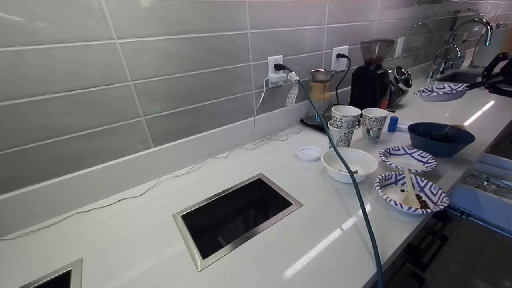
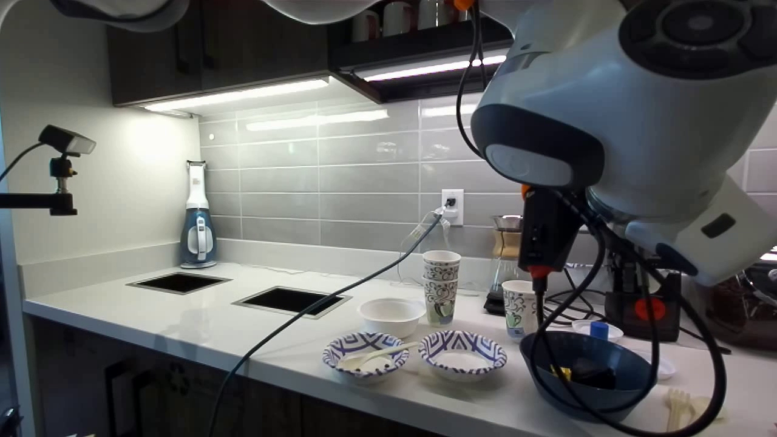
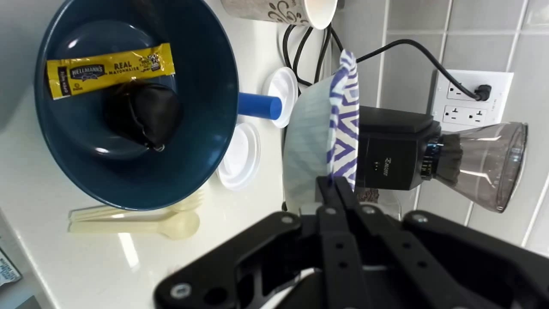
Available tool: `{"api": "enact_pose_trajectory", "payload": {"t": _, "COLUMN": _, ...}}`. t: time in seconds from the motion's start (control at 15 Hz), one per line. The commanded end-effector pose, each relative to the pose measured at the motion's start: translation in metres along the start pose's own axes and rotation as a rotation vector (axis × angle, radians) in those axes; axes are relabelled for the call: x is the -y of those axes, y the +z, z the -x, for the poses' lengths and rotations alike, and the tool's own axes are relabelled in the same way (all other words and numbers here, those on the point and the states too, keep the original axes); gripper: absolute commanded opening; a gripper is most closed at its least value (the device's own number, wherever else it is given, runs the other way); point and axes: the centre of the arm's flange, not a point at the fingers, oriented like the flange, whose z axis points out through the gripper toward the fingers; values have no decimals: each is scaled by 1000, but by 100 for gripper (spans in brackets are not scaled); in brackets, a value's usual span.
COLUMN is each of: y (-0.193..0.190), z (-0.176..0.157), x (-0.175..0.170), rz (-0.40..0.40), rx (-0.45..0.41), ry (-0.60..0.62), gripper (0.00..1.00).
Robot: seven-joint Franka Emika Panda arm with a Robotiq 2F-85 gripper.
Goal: Take the bowl off of the other
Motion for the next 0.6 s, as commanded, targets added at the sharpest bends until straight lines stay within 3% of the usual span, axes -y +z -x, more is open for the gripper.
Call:
{"api": "enact_pose_trajectory", "payload": {"t": 0.0, "y": -1, "z": 0, "x": 0, "rz": 0, "rx": -1, "ry": 0, "gripper": 2}}
{"api": "enact_pose_trajectory", "payload": {"t": 0.2, "y": -1, "z": -1, "x": 0, "rz": 0, "rx": -1, "ry": 0, "gripper": 1}}
{"api": "enact_pose_trajectory", "payload": {"t": 0.53, "y": 38, "z": -48, "x": -9, "rz": -43, "rx": -98, "ry": 77, "gripper": 1}}
